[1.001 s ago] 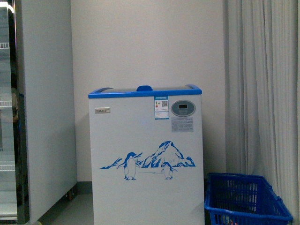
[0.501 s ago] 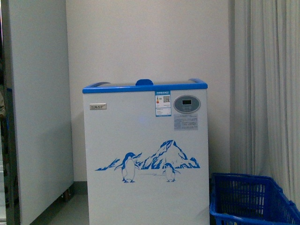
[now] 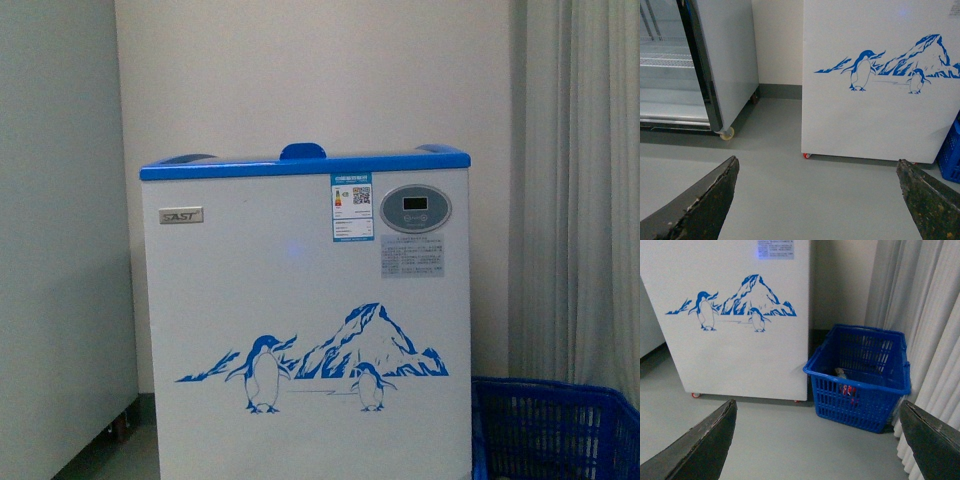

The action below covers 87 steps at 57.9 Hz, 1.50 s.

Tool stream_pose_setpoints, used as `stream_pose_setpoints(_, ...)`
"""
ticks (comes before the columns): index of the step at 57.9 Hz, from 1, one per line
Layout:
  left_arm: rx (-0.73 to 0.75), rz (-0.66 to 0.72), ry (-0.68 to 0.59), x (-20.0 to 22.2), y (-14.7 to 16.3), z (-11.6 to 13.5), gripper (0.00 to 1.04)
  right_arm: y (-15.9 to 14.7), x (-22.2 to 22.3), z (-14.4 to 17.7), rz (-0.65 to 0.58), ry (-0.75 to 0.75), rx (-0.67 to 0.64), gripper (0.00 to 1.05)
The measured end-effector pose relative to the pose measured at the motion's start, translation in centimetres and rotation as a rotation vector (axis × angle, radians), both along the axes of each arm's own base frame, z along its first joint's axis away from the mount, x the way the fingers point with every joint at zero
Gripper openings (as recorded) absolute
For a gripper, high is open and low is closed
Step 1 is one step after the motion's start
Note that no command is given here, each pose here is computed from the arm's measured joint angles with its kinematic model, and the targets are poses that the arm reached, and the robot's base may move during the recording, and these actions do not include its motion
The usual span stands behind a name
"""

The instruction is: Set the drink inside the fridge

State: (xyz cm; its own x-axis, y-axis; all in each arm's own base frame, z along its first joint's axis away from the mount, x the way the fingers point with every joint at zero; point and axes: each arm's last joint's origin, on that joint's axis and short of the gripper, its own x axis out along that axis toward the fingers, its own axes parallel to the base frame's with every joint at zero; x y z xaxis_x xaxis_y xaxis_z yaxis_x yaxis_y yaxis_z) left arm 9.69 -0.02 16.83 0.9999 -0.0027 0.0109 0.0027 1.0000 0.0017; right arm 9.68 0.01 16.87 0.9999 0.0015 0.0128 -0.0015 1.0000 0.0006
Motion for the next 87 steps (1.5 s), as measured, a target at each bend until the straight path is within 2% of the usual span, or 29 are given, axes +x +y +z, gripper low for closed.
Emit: stream_pose_setpoints(87, 0.0, 0.0, -0.001, 0.0, 0.0, 0.01, 0.97, 0.0, 0.0, 0.0, 0.0, 0.0, 0.0, 0.97)
